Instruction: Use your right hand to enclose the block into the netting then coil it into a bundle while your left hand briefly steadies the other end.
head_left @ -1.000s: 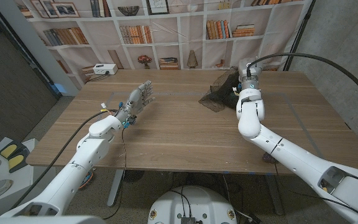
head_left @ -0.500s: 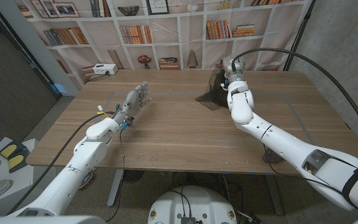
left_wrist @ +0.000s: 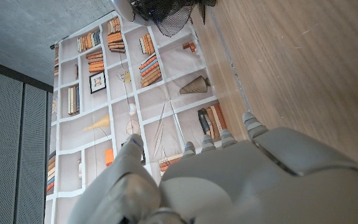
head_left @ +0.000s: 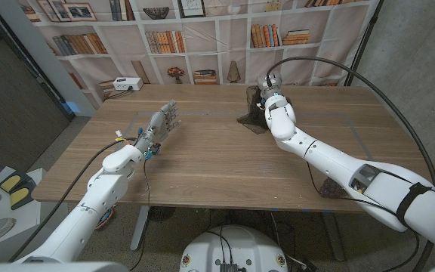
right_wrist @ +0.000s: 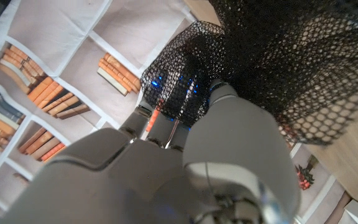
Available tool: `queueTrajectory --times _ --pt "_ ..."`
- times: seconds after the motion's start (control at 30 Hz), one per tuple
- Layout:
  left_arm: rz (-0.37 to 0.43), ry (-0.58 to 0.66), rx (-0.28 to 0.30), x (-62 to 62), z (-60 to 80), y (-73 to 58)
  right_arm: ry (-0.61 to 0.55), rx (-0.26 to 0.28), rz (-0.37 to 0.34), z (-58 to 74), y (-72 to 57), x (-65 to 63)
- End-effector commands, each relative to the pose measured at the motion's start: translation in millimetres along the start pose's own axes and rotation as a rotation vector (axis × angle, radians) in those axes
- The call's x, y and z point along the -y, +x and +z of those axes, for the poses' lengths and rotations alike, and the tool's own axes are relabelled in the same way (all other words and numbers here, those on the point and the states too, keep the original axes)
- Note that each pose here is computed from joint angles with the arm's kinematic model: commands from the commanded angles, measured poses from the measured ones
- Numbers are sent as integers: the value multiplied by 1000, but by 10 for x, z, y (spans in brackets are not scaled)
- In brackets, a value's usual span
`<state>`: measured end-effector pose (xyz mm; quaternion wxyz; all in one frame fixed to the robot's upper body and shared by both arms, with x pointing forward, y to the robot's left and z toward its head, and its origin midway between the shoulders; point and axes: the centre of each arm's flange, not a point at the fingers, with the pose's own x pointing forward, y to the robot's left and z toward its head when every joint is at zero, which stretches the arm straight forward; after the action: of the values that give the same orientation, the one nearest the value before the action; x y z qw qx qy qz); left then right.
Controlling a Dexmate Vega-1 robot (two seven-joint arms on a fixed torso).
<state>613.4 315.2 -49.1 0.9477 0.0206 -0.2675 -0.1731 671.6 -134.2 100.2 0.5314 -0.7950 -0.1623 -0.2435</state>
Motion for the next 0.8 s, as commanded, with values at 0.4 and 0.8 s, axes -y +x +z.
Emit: queueTrajectory --times 0.4,0.8 --pt "-6 -5 -8 -40 -31 88 323 -137 152 -185 75 -138" --pt "-10 -4 -8 -32 -23 84 845 -127 274 -451 70 -199"
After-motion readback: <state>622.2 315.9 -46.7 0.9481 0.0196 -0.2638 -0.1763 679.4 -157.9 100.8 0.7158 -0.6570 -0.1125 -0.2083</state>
